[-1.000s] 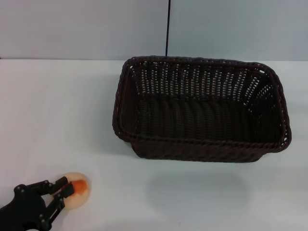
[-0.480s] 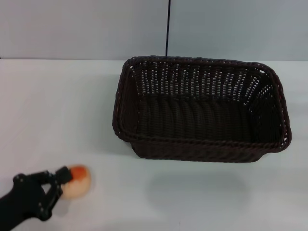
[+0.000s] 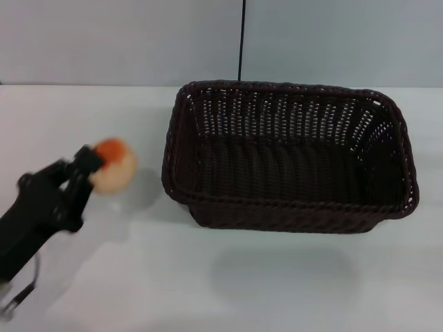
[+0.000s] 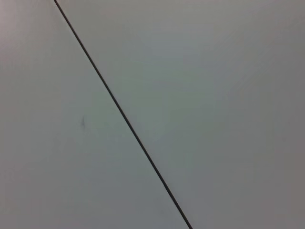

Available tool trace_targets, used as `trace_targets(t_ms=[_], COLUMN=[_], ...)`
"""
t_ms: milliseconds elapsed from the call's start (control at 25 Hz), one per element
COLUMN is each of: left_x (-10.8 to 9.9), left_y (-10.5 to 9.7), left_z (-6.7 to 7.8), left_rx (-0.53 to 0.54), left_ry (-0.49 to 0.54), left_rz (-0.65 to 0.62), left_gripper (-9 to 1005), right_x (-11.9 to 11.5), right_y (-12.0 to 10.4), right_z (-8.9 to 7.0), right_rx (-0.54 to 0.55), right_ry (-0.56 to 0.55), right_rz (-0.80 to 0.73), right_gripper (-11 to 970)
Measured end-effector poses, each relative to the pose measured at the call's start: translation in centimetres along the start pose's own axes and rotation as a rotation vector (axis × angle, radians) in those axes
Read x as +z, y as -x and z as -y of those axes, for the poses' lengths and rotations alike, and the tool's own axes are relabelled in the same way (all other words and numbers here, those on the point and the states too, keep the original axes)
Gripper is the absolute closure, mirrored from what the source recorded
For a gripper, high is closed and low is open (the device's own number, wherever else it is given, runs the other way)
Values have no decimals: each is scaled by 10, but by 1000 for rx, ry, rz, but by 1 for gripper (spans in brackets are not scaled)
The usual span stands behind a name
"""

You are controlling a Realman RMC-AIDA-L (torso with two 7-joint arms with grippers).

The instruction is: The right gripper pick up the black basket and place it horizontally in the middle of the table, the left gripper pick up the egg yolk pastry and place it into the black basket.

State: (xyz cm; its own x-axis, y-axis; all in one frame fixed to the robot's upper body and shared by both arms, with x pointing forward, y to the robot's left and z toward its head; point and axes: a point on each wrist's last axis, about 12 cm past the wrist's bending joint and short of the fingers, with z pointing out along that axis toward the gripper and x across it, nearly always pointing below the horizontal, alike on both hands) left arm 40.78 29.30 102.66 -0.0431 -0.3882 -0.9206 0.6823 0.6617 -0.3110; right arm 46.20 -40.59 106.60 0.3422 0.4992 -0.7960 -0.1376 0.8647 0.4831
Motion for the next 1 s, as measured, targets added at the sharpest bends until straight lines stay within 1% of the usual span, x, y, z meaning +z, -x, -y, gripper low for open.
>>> trace_targets(t_ms=[80,120,160,200,360,480,640,840,880,920,1000], left_x=[31,31,54,59,93,106,107,100,90,83,72], left_y=[0,0,-2,-3,-11,-17,-17,-14,-6,-2,4], left_z=[2,2,2,2,5,11,12,12,9,8,5], left_rx=[-21,-21,-33,-37,-70,-89,-85,-77,-56,-35,-3], left_ry=[-61,-61,-99,-106,-151,-166,-163,-148,-112,-84,-34], left_rz=[41,41,33,27,-32,-59,-53,-12,65,113,176], left_gripper=[951,951,951,952,954,941,886,817,803,609,529], right_x=[-2,-2,-2,-3,-7,-10,-11,-11,-10,-10,-9], right_y=[-2,-2,-2,-2,-2,-3,-4,-4,-4,-4,-4], right_z=[0,0,0,0,1,1,1,1,0,0,0], right_rx=[2,2,2,2,1,7,8,9,10,10,10], right_ry=[-7,-7,-7,-9,-17,-23,-24,-23,-20,-20,-19], right_rz=[-3,-3,-5,-6,-10,-13,-14,-13,-10,-10,-7], right_gripper=[577,577,577,577,576,577,577,576,576,576,576])
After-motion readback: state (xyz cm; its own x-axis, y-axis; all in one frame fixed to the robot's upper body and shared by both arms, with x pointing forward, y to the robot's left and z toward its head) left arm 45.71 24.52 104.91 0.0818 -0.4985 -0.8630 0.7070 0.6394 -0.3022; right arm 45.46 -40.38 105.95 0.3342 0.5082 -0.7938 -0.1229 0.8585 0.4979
